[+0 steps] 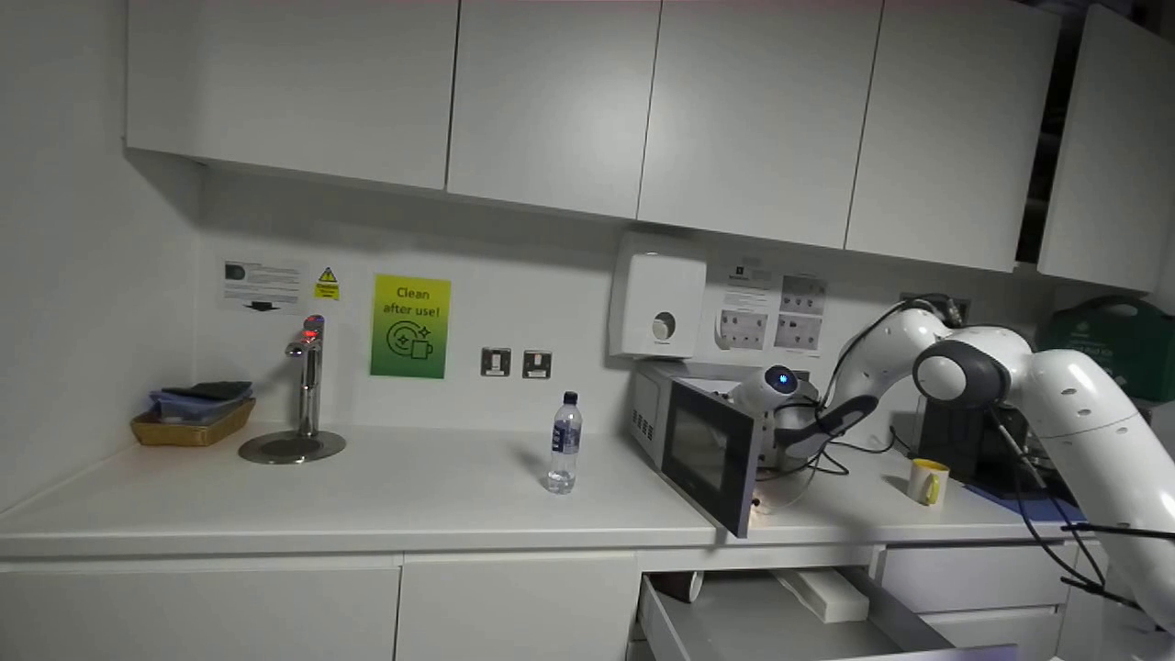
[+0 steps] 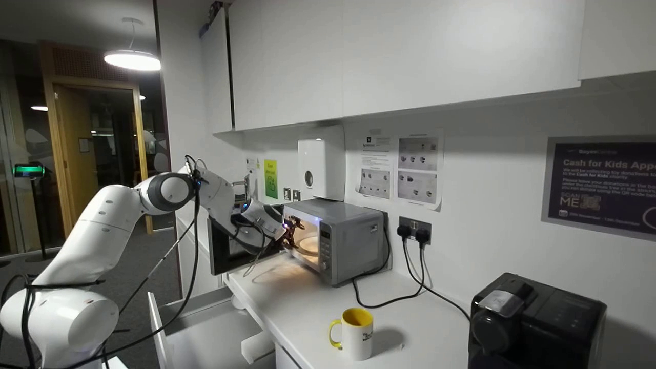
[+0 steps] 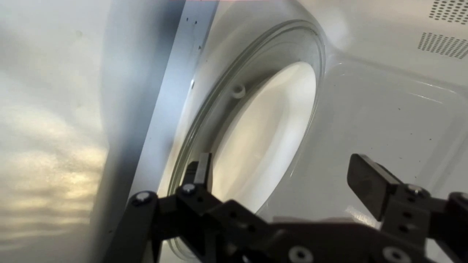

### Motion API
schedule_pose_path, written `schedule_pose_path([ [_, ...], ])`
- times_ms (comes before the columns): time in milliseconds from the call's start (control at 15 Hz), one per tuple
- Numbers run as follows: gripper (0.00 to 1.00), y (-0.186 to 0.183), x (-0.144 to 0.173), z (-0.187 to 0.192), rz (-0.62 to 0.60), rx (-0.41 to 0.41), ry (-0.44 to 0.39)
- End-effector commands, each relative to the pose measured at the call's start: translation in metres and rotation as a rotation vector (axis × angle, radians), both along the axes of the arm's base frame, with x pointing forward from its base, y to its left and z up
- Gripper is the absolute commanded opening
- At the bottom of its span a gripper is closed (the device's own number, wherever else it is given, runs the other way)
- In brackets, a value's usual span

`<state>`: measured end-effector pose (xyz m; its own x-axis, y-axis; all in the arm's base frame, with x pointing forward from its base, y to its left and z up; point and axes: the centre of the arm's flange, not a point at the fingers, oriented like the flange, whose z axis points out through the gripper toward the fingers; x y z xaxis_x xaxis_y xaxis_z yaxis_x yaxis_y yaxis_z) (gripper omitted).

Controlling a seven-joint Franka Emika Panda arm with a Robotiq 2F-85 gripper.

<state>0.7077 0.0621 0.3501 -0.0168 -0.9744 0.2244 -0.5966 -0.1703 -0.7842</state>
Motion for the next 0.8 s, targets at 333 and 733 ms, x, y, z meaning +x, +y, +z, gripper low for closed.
schedule_pose_path([
  [333,1.0,-0.005,-0.038,-0.005,-0.016,0.059,-0.052],
  [733,1.0,-0.008,-0.049,-0.006,-0.051,0.083,-0.056],
])
